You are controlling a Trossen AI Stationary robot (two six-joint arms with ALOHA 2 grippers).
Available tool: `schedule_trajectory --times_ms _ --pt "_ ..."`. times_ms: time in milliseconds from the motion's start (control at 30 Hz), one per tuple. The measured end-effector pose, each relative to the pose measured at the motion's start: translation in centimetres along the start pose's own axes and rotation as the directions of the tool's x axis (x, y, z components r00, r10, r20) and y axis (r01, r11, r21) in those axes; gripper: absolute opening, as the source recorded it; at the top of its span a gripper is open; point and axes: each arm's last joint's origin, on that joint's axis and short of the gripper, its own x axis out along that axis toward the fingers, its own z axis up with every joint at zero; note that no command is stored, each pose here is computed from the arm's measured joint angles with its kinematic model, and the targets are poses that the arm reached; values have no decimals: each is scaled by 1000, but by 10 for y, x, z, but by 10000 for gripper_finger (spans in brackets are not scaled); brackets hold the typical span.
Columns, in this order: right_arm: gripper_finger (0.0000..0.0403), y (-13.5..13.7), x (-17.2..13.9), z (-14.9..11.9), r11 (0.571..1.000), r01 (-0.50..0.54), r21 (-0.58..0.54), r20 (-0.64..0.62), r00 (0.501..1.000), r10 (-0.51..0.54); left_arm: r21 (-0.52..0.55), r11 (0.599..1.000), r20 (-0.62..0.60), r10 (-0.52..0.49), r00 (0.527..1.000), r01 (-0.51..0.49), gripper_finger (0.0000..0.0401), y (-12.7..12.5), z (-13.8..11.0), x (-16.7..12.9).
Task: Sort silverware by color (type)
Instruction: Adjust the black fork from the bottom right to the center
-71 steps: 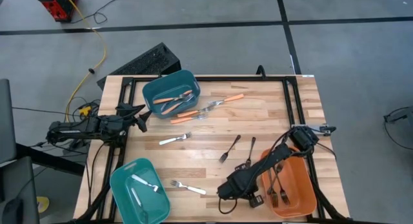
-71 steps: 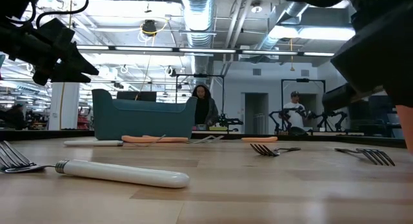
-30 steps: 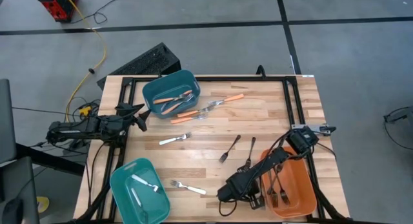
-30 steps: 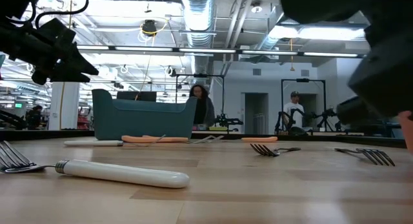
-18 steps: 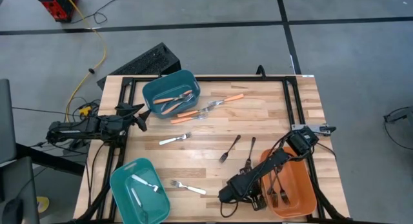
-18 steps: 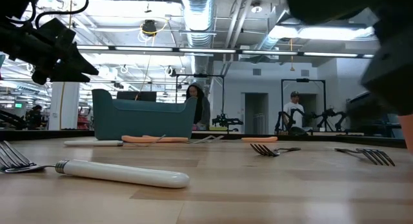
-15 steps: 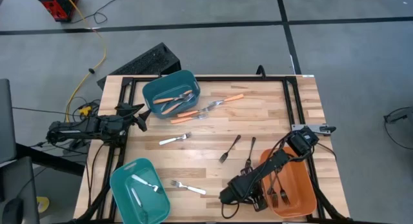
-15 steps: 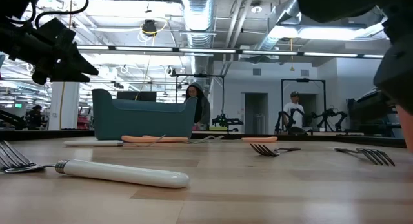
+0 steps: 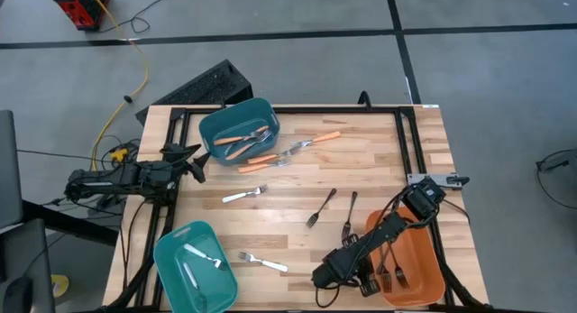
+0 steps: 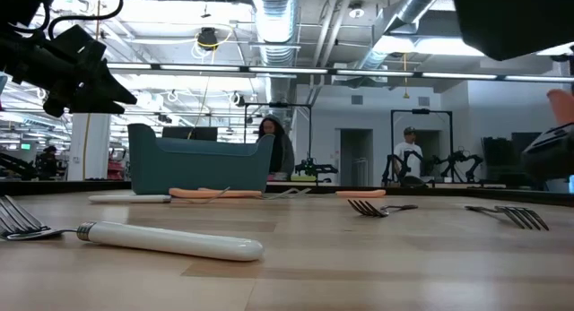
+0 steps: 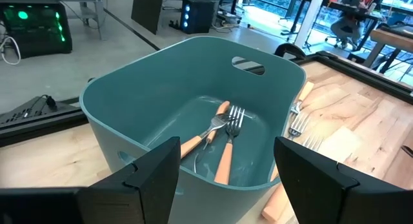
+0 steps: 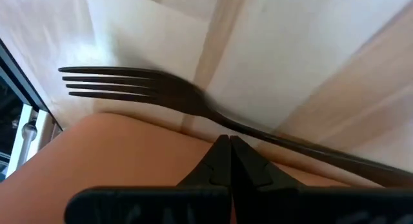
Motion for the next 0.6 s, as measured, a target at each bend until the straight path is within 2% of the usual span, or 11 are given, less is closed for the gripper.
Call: schedule_trajectory --times_ms 333,600 --pt "17 -12 -5 6 1000 -22 15 50 999 21 -1 1000 4 6 1000 -6 235 0 0 0" --pt "17 -48 -19 10 997 75 3 93 993 -75 -1 1000 4 5 1000 -5 235 0 0 0"
